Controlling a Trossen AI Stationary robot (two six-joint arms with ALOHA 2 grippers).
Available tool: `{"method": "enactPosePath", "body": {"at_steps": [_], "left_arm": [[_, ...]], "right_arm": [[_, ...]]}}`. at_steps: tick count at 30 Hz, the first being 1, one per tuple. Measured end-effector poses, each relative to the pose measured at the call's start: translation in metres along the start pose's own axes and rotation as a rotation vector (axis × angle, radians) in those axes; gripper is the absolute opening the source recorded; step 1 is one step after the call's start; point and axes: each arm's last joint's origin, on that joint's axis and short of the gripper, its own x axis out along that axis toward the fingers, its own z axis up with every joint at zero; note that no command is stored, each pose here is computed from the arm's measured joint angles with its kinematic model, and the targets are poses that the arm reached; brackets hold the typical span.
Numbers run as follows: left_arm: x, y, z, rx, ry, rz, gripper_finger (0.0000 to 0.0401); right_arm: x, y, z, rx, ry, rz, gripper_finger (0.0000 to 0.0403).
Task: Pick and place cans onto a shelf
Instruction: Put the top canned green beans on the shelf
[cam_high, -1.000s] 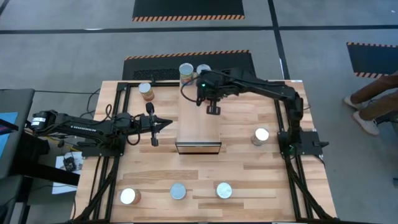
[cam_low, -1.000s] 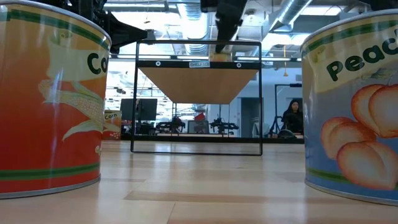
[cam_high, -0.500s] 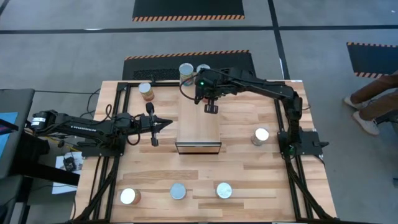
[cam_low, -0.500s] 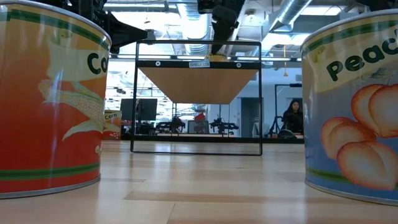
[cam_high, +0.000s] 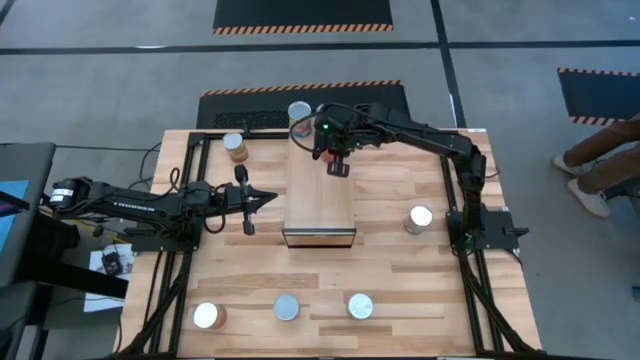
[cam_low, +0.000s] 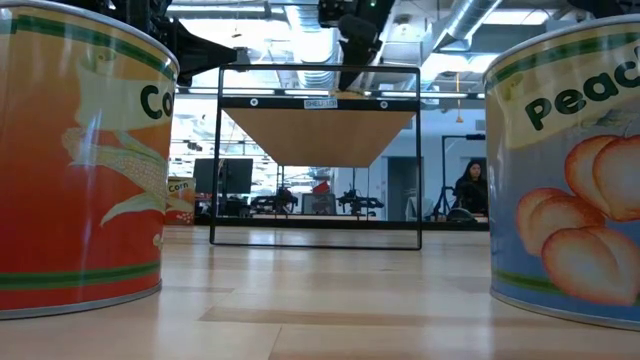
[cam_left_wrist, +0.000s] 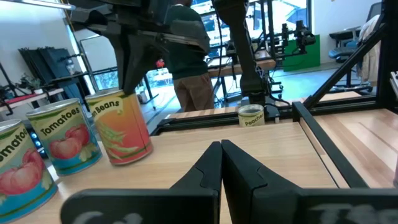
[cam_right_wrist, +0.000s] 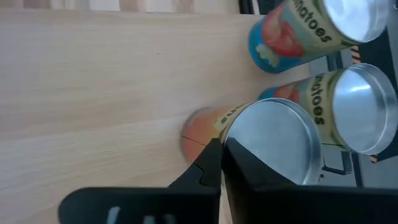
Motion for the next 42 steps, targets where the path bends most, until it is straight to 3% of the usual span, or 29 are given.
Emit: {"method": "enactPosePath", "body": {"at_steps": [11, 17, 25, 42], "left_arm": [[0.000, 0.000, 0.000, 0.000, 0.000, 0.000, 0.0000], [0.000, 0.000, 0.000, 0.000, 0.000, 0.000, 0.0000], [0.000, 0.000, 0.000, 0.001, 0.004, -0.001, 0.0000], [0.000, 0.000, 0.000, 0.001, 0.004, -0.001, 0.0000]], "right_arm": [[0.002, -0.009, 0.002, 0.022, -0.038, -0.024, 0.0057], [-0.006, -0.004, 0.004, -0.033, -0.061, -0.024, 0.0054], [-0.016, 0.009, -0.013, -0.088, 0.094, 0.034, 0.0008], [0.015, -0.007, -0.025, -0.015, 0.153, -0.014, 0.0015]]}}
